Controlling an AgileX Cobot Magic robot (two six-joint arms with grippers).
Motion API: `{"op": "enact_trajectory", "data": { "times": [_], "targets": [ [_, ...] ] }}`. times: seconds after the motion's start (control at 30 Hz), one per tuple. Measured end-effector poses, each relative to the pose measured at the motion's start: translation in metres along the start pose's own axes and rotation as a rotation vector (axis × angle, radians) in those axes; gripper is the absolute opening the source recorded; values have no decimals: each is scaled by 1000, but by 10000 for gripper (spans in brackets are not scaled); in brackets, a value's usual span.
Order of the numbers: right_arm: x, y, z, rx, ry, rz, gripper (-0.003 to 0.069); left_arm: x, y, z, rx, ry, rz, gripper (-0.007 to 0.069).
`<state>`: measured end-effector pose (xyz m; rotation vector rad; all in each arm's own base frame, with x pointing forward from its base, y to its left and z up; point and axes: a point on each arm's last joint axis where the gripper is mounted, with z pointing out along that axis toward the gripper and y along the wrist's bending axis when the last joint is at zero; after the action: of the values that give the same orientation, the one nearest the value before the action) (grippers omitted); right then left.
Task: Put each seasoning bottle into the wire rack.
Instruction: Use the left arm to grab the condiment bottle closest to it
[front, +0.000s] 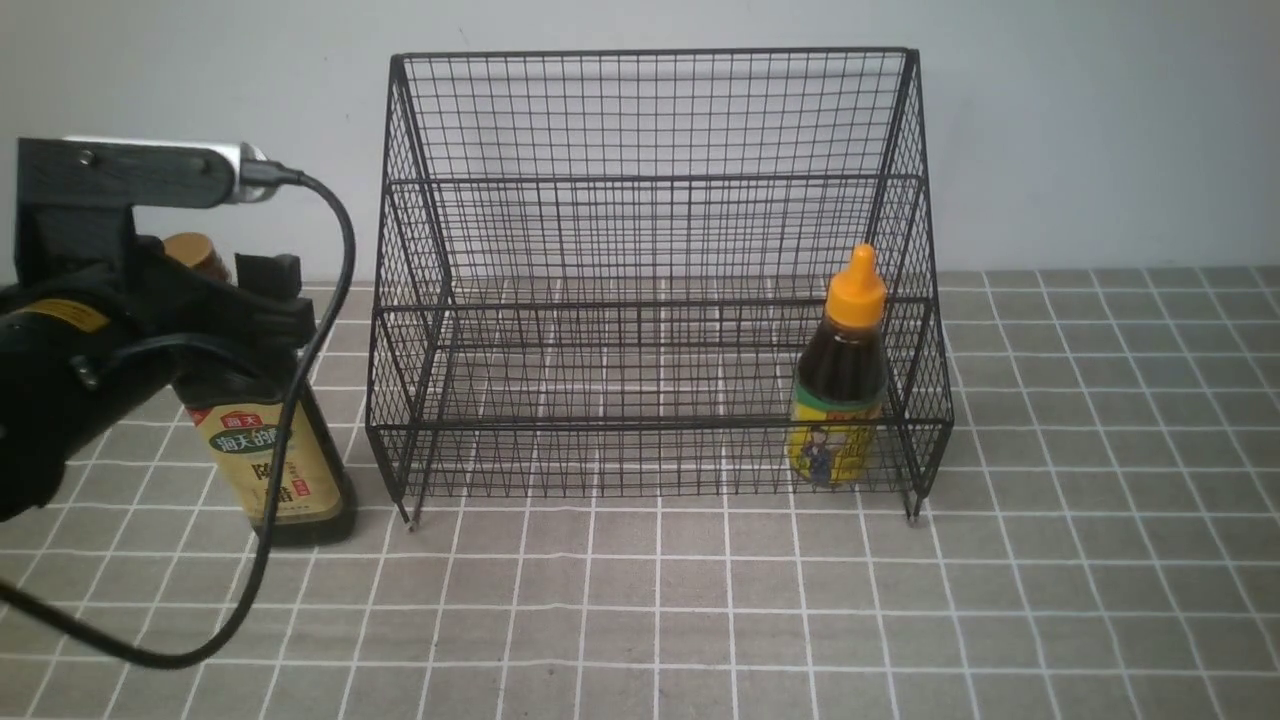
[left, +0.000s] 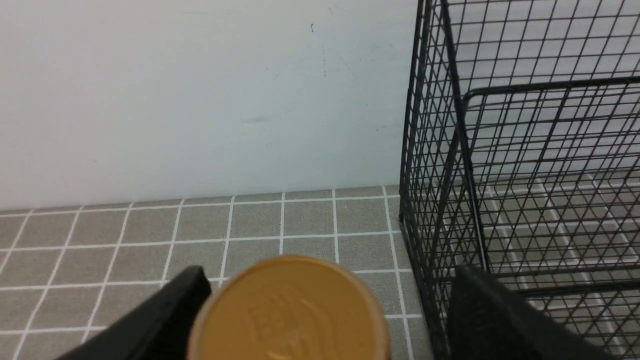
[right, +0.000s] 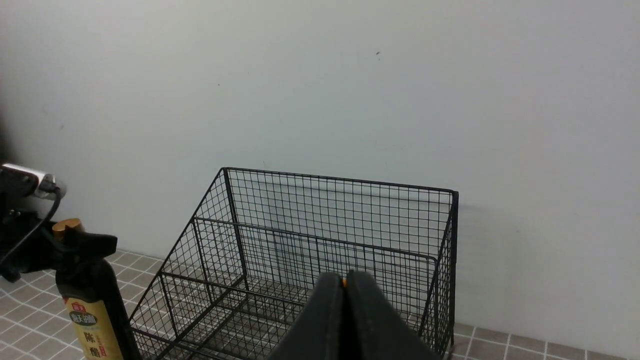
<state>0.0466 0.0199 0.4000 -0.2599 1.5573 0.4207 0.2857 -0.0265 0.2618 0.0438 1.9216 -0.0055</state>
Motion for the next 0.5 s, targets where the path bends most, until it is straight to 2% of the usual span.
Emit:
{"op": "enact_trajectory", "data": {
  "times": [0.07,0.13,0.2,0.5],
  "targets": [
    [0,0,0,0,0,0,-13,2,0,2,-2,6,0,499],
    [0,0,0,0,0,1,-13,2,0,3,-5,1,-1,369],
    [0,0,0,0,-1,1,-13,1,1,3,-10,-6,-19,308],
    [0,0,0,-1,-2,2,-14,-10,-1,-6,11,-15,81,303]
  ]
}}
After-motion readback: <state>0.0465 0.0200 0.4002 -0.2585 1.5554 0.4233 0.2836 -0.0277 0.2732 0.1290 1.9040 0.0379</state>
